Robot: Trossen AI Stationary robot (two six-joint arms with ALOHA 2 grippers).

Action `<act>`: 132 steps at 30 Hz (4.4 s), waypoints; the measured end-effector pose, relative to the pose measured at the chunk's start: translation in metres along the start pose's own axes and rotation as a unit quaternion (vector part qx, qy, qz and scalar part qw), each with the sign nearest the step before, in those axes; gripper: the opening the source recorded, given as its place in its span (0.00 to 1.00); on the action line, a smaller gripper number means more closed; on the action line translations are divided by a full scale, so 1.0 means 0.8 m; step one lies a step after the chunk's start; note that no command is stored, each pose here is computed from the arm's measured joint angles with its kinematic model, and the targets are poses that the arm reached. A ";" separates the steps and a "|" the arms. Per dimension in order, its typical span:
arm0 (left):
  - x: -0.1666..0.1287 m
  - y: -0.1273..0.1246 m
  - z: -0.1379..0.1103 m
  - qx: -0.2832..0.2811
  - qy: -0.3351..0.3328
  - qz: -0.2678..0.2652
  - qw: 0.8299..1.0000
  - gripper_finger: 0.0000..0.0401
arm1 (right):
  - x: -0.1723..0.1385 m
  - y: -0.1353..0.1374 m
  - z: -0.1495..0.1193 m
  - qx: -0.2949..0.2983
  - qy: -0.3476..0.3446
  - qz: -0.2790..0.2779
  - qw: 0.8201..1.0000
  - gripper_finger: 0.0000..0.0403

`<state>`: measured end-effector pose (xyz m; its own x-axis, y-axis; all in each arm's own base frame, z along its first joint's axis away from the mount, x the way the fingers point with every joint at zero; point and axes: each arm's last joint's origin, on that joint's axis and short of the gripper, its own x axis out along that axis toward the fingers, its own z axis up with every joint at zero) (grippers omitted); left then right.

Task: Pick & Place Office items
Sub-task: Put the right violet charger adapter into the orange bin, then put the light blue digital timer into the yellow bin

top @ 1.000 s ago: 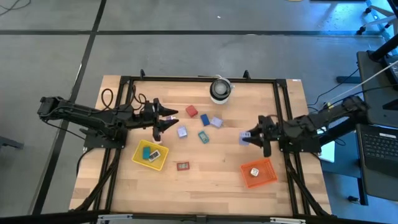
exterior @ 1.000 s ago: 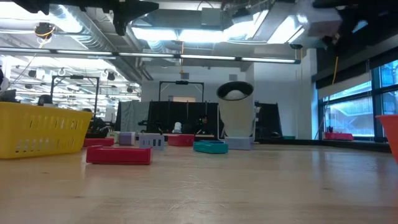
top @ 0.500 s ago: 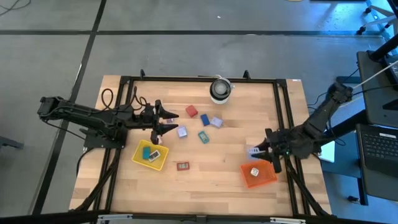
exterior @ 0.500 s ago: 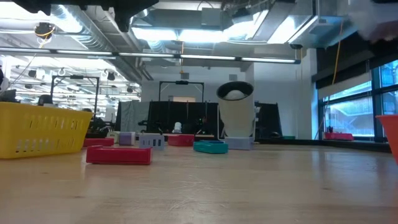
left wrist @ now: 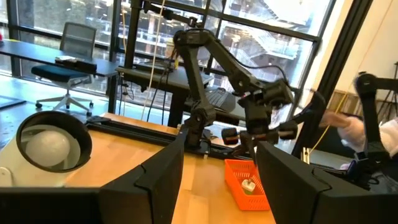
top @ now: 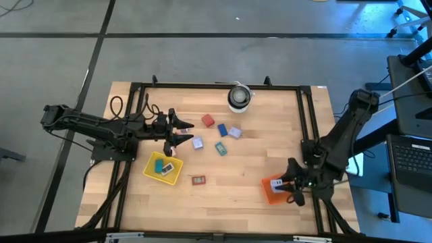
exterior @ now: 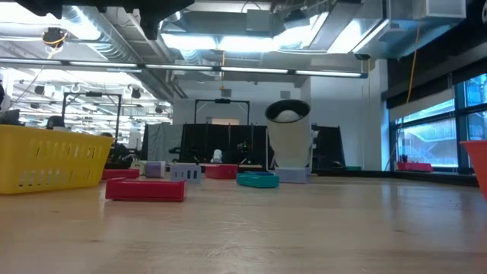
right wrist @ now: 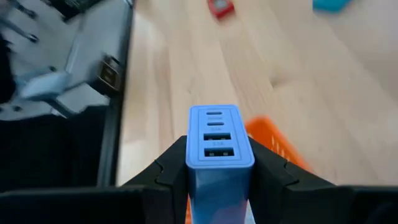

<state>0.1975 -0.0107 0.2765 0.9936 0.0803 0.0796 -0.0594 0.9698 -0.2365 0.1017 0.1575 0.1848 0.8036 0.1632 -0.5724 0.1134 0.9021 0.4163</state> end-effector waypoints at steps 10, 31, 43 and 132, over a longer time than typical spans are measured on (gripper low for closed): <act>0.000 0.000 0.000 -0.012 -0.001 0.003 1.000 0.49 | 0.032 -0.003 -0.035 0.051 0.042 -0.067 0.996 0.29; 0.000 0.001 -0.005 -0.001 0.020 0.004 1.000 0.49 | 0.041 -0.007 -0.030 0.098 0.028 -0.084 0.991 0.64; 0.043 -0.004 -0.004 0.151 0.101 0.038 0.983 0.49 | 0.036 0.035 0.023 0.034 -0.067 -0.070 0.995 0.57; 0.249 0.115 -0.046 0.293 0.439 -0.020 0.849 0.59 | 0.073 -0.003 0.078 -0.069 -0.170 -0.221 0.958 0.56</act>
<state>0.3932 0.0858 0.2346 0.6700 0.0916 -0.7367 0.1943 0.9362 0.2931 0.1847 0.1398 0.1945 0.8415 -0.3651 -0.3982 0.4267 0.9013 0.0752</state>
